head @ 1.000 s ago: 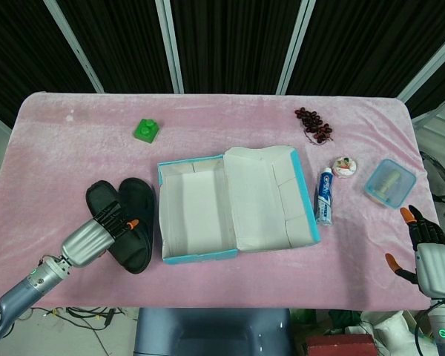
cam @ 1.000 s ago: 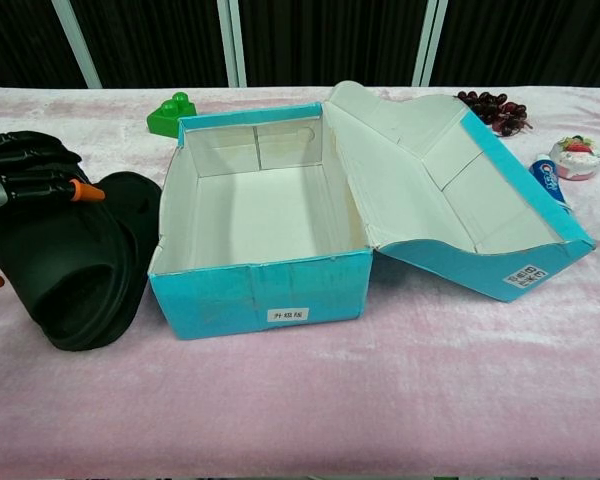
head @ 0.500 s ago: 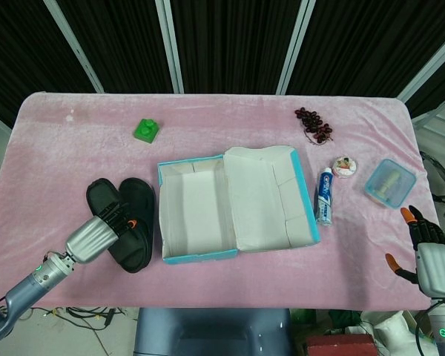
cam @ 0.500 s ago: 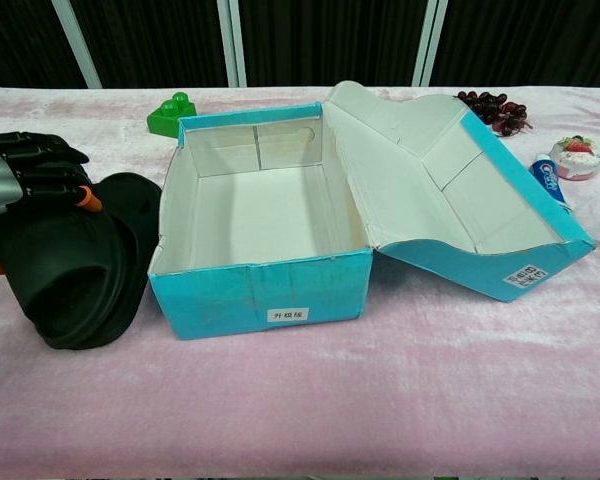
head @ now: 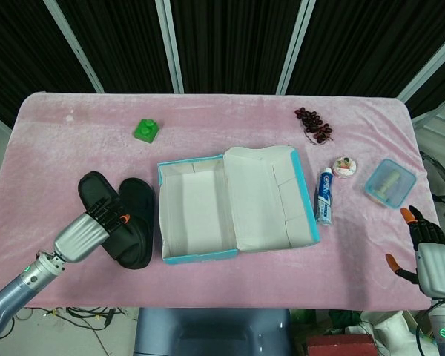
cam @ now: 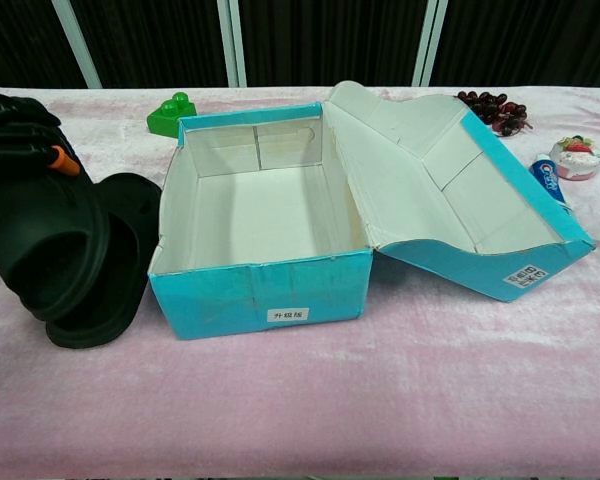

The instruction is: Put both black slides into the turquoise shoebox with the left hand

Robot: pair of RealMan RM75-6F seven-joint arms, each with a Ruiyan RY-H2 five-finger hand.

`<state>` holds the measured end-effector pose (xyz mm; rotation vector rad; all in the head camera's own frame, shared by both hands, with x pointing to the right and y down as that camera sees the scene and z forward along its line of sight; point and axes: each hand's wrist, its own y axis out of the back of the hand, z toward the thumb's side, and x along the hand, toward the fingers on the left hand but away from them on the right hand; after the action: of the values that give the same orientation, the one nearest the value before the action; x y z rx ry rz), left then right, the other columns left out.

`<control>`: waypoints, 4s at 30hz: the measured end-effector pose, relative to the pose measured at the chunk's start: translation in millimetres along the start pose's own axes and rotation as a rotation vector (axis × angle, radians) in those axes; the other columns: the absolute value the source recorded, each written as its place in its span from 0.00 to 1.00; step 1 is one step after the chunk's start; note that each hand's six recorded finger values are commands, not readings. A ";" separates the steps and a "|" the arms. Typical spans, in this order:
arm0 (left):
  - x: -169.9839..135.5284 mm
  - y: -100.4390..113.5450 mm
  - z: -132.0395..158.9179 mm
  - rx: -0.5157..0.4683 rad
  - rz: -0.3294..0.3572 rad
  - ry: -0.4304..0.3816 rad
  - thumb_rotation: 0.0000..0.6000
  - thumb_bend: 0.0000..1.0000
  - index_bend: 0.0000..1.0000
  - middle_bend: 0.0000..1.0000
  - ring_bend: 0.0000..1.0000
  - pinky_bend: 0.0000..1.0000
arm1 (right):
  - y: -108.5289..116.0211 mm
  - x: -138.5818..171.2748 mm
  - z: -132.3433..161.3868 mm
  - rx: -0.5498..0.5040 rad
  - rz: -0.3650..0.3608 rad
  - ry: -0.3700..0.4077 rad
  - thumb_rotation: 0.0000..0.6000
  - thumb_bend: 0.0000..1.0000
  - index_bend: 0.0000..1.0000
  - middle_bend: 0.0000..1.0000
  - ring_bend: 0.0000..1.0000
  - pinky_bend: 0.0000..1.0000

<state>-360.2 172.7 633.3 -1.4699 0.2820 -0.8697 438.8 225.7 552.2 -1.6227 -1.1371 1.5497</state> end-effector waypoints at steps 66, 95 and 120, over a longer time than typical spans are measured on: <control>195.5 70.7 66.1 -0.272 0.469 -0.320 1.00 0.28 0.30 0.33 0.15 0.34 | -4.2 1.1 -11.1 -0.011 0.037 -0.094 1.00 0.20 0.00 0.04 0.13 0.15; 219.0 46.6 76.9 -0.214 0.347 -0.334 1.00 0.26 0.29 0.33 0.16 0.38 | -5.0 1.9 -11.7 -0.016 0.060 -0.104 1.00 0.20 0.00 0.04 0.13 0.15; 223.0 39.6 88.4 -0.151 0.326 -0.348 1.00 0.26 0.29 0.33 0.16 0.36 | -5.2 1.7 -12.5 -0.027 0.064 -0.109 1.00 0.21 0.00 0.04 0.13 0.15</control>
<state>-138.1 86.9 682.6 -1.6288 0.3199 -0.3289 450.2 231.2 557.5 -1.6233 -1.1780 1.6885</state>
